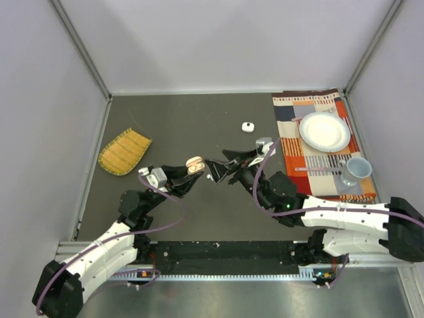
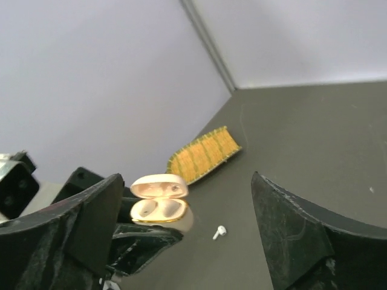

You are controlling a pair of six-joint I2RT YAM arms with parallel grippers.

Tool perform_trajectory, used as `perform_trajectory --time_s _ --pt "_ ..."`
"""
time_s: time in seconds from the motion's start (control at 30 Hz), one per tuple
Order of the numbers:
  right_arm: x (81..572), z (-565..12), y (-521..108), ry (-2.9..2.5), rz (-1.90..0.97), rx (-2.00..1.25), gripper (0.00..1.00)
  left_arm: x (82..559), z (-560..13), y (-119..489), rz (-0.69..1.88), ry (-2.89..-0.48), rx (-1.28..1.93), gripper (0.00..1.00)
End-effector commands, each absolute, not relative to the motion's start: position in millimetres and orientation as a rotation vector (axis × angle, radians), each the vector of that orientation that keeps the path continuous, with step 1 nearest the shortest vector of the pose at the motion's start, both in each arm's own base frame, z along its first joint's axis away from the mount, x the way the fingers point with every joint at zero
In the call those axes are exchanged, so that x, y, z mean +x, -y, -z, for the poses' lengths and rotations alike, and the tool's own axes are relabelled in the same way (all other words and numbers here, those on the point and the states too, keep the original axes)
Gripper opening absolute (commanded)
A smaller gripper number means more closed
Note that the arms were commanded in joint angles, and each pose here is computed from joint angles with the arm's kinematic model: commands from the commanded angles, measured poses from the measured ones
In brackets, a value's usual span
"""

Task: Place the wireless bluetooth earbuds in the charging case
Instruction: Insert the left earbud into the left side groove of the charging case, then close the charging case with the earbuds.

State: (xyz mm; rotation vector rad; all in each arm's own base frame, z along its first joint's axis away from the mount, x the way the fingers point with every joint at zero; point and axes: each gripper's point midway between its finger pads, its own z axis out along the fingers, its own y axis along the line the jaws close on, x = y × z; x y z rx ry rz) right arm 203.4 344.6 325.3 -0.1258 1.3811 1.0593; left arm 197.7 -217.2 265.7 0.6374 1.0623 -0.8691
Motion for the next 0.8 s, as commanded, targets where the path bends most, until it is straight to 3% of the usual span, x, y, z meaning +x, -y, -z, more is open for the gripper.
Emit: perform_trajectory --time_s 0.0,0.07,0.4,0.77 --pt "215.3 -333.7 -317.3 -1.454 -0.973 0.030 0.90 192.9 -294.7 215.0 0.872 -0.971 0.620 0.00" --pt "219.7 -333.5 -303.6 -1.479 -0.929 0.076 0.99 192.0 -294.3 216.5 0.878 -0.974 0.630 0.00" --pt "252.5 -318.5 -280.1 -1.785 -0.840 0.017 0.99 188.4 -301.7 222.4 0.903 -0.960 0.669 0.00" --pt "282.5 -357.1 -247.9 -1.806 -0.869 0.136 0.99 189.9 -333.2 221.0 0.844 -0.863 0.682 0.00"
